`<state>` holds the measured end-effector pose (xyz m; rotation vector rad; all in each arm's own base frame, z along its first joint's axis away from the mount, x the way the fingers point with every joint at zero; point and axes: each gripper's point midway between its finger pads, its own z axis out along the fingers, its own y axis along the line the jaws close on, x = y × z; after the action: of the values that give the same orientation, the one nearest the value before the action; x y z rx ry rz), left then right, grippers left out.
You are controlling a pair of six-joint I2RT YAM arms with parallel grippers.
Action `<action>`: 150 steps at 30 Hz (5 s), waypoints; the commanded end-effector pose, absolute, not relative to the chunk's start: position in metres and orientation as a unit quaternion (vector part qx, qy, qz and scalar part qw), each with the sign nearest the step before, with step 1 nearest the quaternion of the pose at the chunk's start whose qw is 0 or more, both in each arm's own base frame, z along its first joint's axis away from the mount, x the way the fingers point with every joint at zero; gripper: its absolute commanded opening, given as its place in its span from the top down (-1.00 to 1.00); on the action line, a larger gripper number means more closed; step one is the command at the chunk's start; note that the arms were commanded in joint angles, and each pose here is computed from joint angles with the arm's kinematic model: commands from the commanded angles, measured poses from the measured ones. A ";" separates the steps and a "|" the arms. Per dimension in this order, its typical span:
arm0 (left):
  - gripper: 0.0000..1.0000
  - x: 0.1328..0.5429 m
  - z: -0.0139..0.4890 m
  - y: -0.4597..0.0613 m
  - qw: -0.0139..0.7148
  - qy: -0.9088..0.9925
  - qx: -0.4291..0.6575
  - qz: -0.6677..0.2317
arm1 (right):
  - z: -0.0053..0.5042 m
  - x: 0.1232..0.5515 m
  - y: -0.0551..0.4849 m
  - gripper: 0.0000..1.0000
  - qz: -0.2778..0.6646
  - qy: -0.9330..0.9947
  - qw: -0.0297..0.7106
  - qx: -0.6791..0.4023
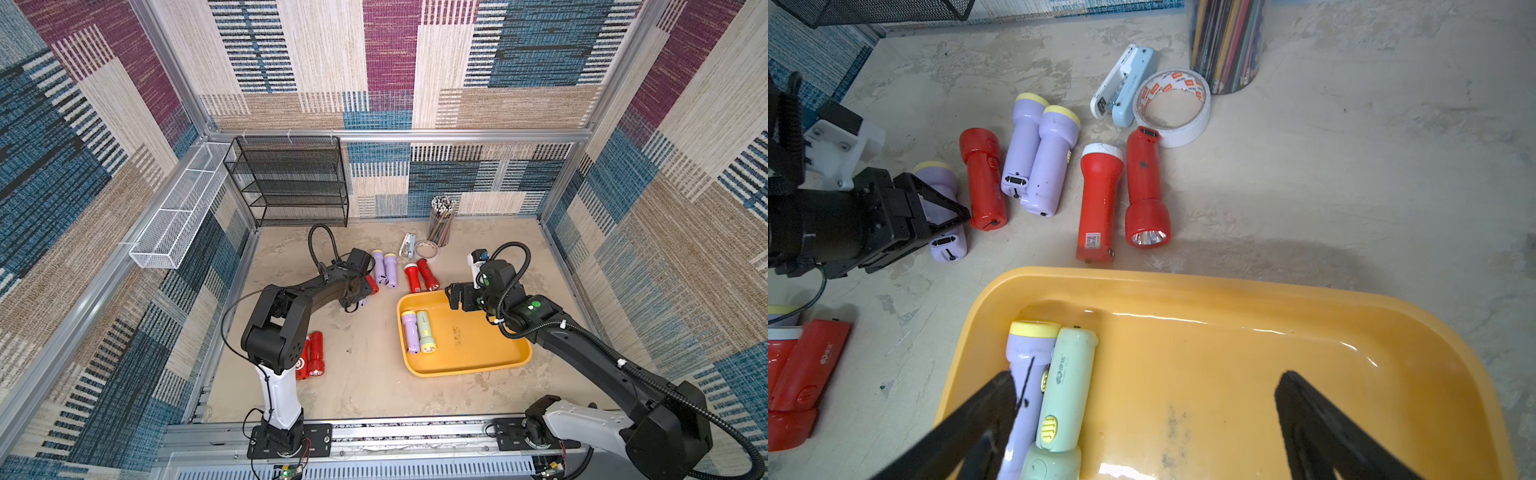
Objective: Put the flashlights into the storage boxes
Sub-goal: Pick up the flashlight from the center of the board, then place the flashlight at the storage box, then pick up the flashlight from the center of the board.
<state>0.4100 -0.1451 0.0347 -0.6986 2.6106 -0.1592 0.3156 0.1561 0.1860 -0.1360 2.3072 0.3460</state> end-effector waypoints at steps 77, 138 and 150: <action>0.38 0.262 0.061 -0.410 0.182 0.958 -0.033 -0.219 | 0.258 0.259 0.116 -0.99 0.157 0.876 0.455 -0.018; -0.98 0.277 0.125 -0.154 0.300 0.932 -0.125 -0.162 | 0.211 0.396 0.194 -0.65 0.115 0.908 0.393 -0.086; -0.98 0.308 0.134 -0.157 0.310 0.940 -0.084 -0.119 | 0.130 0.495 0.211 -0.30 0.103 0.939 0.312 -0.097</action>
<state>0.3025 -0.1594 0.1314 -0.2803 2.4901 -0.3609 0.4866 0.2022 0.1354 -0.2139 2.4674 0.2467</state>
